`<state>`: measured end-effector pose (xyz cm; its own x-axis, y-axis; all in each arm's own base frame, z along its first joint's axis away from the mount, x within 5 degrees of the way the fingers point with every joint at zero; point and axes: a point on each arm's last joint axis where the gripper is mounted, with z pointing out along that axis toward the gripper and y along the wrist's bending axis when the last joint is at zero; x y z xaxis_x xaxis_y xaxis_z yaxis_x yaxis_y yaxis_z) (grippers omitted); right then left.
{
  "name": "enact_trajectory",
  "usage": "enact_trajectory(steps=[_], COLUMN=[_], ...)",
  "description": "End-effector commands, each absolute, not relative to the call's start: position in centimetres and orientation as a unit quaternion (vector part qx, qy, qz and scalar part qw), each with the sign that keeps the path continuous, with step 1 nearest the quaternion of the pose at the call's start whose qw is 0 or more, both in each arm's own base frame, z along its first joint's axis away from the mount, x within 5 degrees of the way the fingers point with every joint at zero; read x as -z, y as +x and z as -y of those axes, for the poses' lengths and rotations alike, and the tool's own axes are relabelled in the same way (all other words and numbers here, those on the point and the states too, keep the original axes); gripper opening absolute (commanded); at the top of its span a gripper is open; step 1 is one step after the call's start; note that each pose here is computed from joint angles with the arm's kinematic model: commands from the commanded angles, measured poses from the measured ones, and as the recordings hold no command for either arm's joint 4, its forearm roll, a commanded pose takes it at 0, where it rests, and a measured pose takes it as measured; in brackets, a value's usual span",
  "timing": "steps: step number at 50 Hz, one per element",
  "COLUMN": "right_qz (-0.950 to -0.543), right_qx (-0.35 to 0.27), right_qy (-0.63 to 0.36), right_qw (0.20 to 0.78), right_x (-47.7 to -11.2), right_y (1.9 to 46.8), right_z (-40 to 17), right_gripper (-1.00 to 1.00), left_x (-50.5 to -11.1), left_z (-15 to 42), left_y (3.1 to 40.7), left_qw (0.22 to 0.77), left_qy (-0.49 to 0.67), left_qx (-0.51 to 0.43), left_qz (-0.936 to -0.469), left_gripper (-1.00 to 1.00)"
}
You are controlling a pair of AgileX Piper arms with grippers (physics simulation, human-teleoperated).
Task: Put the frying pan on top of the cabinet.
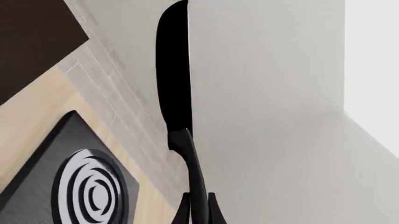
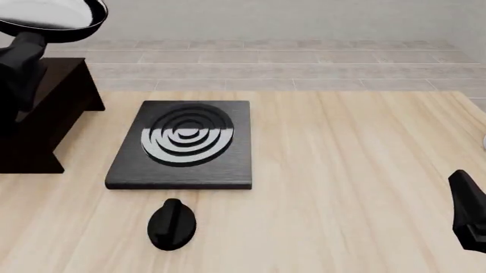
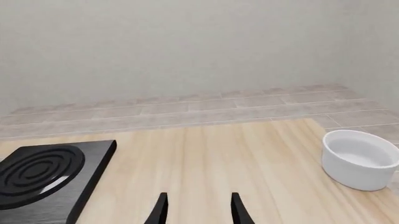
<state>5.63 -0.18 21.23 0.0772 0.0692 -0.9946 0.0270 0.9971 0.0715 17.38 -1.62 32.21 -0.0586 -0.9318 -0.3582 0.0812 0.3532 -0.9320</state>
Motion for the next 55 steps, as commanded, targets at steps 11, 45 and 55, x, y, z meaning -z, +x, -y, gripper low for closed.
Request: enact_trajectory(steps=[11,45,55], right_qz=[-0.679,-0.680,-0.681], right_qx=[-0.015,-0.014,-0.014], right_qy=[0.035,0.031,0.031], right_qw=[0.733,0.732,0.732], right_x=[-21.2,-21.2,-21.2], right_y=[5.6,5.6,5.6], right_z=[0.2,0.1,0.2], right_gripper=[1.00,1.00,1.00], left_x=[-31.8,-30.1,-28.8], left_z=[0.7,-0.7,-0.8], left_y=[17.3,16.9,17.6], left_qw=[0.598,0.600,0.587], left_qy=[-0.376,-0.418,-0.434], left_qx=[0.443,0.451,0.456], left_qz=[-0.552,-0.511,-0.509], left_gripper=[-1.00,-1.00,-1.00])
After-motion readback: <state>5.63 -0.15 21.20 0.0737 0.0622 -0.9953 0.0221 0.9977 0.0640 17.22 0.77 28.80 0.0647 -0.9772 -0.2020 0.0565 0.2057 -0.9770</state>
